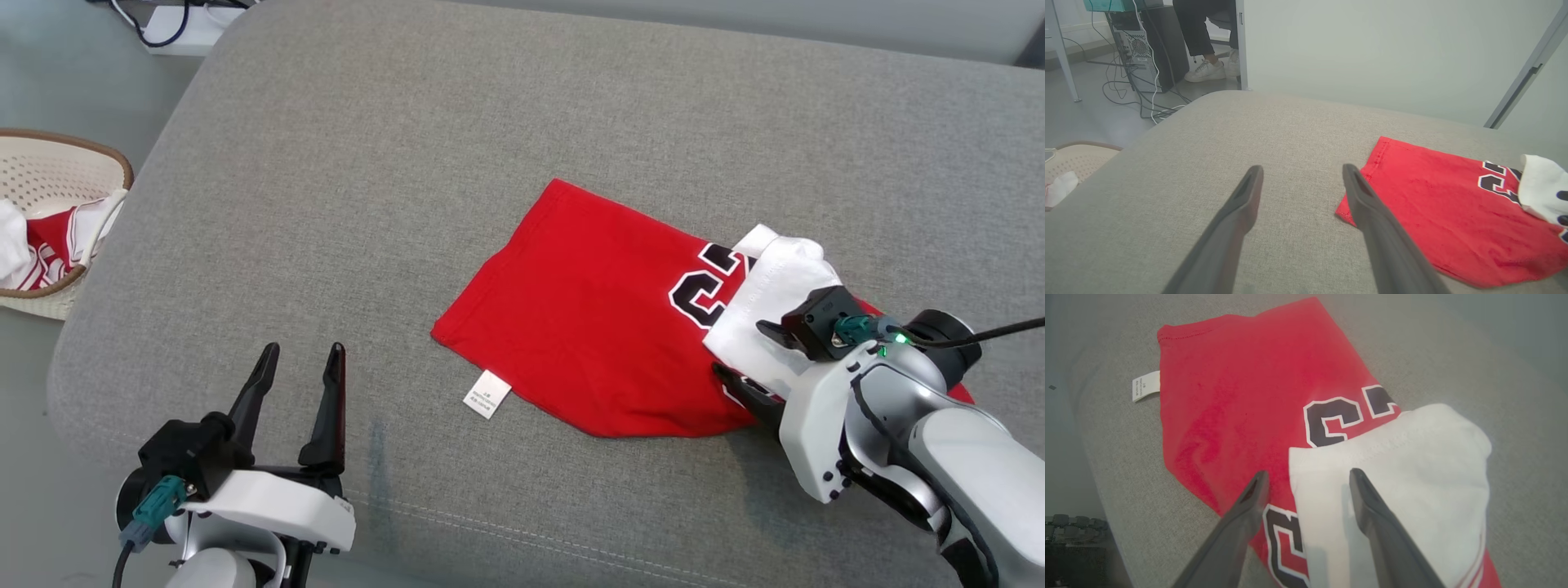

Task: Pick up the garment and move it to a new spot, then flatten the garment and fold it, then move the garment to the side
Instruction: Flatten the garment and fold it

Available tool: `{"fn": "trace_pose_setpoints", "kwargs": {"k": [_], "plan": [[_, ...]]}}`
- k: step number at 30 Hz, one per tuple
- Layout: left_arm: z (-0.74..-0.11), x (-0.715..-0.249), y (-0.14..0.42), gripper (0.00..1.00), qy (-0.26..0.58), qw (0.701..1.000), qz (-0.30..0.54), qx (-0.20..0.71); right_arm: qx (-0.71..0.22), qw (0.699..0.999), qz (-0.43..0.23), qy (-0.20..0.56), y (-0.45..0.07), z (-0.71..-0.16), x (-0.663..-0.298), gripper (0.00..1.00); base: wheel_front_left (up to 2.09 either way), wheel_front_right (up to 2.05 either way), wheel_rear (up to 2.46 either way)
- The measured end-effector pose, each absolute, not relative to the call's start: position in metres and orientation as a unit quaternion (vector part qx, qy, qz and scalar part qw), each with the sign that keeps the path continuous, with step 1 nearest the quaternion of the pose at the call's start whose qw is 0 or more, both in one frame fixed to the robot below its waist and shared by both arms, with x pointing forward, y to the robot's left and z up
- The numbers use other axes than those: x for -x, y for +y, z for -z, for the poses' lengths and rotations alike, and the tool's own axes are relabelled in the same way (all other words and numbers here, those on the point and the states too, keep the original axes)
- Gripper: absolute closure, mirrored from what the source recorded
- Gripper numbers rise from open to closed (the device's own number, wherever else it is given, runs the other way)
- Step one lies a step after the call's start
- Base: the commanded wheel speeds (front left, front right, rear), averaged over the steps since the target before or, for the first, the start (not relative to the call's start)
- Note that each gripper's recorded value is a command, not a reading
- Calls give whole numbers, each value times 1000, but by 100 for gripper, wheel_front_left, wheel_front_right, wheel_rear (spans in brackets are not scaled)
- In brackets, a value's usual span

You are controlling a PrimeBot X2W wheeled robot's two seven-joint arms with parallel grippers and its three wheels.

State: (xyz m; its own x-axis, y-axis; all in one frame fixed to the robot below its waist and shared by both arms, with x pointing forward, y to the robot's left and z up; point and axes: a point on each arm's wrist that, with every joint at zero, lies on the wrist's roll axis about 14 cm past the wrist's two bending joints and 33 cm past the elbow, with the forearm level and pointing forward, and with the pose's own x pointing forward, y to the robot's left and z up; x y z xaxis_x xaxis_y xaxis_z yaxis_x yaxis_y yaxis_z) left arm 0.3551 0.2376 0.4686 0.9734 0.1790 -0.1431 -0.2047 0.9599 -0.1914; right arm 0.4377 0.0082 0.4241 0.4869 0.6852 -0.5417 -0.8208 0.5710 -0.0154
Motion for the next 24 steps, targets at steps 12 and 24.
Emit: {"fn": "trace_pose_setpoints", "kwargs": {"k": [12,24], "plan": [[-461,-360,240,0,65,987,-104,107,165,832,-455,270,17,-398,-448,100,0,0,0],[-456,-364,235,0,69,987,-95,108,92,885,-402,218,-2,-426,-481,100,0,0,0]]}}
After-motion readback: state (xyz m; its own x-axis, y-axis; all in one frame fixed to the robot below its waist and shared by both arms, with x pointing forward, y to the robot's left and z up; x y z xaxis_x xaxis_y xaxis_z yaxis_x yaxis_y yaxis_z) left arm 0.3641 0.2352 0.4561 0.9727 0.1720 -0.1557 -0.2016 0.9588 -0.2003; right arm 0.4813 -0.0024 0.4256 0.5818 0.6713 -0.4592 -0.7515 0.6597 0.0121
